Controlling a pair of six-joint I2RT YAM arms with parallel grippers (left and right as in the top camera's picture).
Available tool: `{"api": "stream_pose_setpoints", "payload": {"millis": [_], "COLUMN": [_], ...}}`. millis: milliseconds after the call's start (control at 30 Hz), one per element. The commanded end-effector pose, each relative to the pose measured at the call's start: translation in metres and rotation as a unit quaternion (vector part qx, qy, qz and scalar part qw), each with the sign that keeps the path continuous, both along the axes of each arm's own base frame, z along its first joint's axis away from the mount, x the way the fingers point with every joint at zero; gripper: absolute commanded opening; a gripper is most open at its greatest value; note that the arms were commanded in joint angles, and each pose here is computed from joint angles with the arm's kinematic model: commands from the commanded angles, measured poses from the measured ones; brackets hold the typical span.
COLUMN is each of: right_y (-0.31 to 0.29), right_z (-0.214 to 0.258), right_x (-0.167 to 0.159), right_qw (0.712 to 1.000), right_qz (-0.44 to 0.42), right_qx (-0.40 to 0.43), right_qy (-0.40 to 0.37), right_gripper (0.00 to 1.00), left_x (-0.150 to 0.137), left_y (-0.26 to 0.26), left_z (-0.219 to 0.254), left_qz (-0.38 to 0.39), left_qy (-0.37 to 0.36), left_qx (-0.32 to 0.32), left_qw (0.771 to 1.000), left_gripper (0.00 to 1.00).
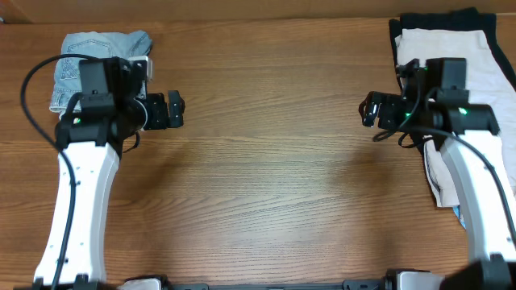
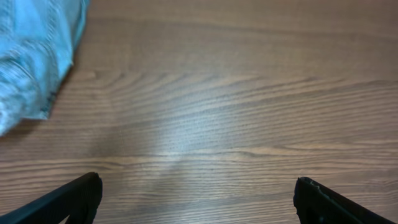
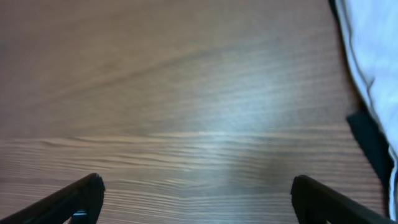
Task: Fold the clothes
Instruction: 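Reach the right gripper to the beige shorts on the right stack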
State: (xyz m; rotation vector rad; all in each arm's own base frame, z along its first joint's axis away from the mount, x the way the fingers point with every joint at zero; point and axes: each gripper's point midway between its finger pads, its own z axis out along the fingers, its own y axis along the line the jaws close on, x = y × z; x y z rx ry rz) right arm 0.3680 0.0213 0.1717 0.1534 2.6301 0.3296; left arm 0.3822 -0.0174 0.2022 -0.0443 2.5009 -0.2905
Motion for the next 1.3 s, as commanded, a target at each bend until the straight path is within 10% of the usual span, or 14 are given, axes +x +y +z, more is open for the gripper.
{"api": "stream_pose_setpoints", "payload": {"millis": [0, 267, 1267], "right_y": [-0.039, -0.137, -0.152], "right_z": [-0.009, -0.021, -0.145], "right_x": [0.005, -0.031, -0.06], "right_qw": [0.995, 0.944, 0.935], "right_qz": [-0.087, -0.312, -0.325], "right_qx": [-0.042, -0.074, -0.095], "right_qy": [0.021, 0.076, 0.107], "right_gripper": [0.92, 0.91, 0.78], "left_x": [0.006, 0.01, 0.016], "left_y": [-0.006, -0.006, -0.006], "left_z": [-0.01, -0.023, -0.02], "left_qz": [-0.004, -0.004, 0.055], "left_qy": [0.017, 0.031, 0.035], "left_qx": [-0.014, -0.015, -0.057], "left_qw": [1.0, 0.999, 0.996], "left_gripper": [1.0, 0.97, 0.86]}}
